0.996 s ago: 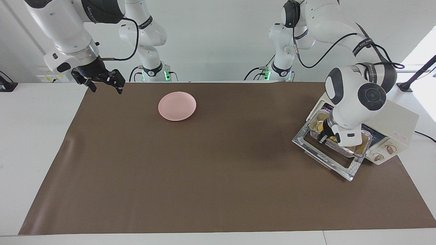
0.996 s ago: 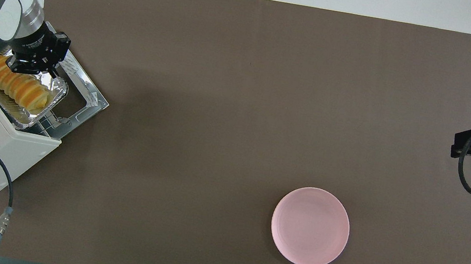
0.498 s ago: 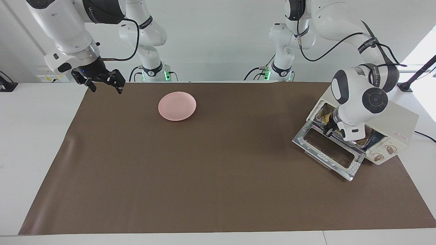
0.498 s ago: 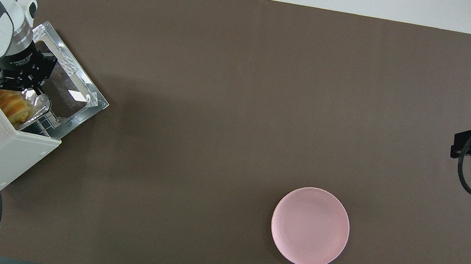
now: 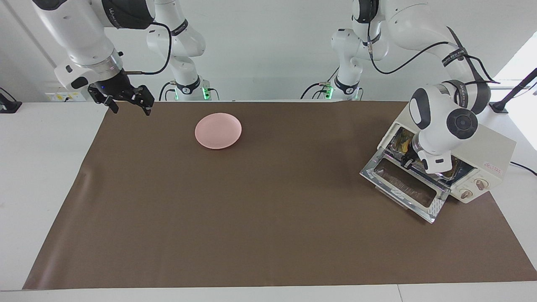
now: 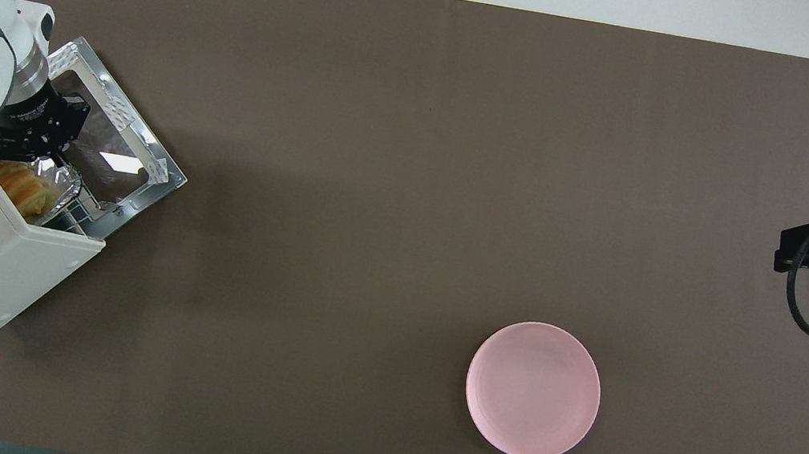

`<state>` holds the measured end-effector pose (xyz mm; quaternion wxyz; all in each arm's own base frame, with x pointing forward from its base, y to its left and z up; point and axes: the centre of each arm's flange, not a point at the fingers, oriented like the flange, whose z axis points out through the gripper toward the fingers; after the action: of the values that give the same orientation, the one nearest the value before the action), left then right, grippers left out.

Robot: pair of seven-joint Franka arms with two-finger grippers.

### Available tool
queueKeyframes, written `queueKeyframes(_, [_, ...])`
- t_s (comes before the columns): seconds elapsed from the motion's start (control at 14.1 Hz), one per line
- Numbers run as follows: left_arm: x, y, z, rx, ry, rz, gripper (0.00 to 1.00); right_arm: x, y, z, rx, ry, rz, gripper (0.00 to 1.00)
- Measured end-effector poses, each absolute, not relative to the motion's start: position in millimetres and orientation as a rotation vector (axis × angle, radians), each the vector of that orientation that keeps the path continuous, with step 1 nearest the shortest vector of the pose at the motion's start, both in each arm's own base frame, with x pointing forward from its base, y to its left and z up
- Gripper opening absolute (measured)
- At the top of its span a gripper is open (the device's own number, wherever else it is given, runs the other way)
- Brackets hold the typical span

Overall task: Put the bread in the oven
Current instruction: 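Push the foil tray into the toaster oven with the left gripper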

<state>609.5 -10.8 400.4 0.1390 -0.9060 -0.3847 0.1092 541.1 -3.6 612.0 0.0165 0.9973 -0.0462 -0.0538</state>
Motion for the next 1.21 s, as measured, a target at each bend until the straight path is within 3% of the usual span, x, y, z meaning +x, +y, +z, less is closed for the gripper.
queueKeyframes(0.64, [604.5, -5.0, 394.1, -2.633, -1.122, 0.297, 0.02, 541.0, -2.9, 612.2, 3.101, -0.142, -0.167, 1.00])
queueKeyframes(0.92, [605.3, -3.8, 395.4, -2.637, -1.125, 0.284, 0.38, 541.0, -2.9, 612.2, 3.101, -0.142, -0.167, 1.00])
queueKeyframes(1.07, [605.8, -3.5, 396.3, -2.640, -1.127, 0.276, 0.43, 541.0, -2.9, 612.2, 3.101, -0.142, -0.167, 1.00])
queueKeyframes(1.21, [608.1, -4.7, 399.5, -2.660, -1.110, 0.253, 0.62, 541.0, -2.9, 612.2, 3.101, -0.142, -0.167, 1.00])
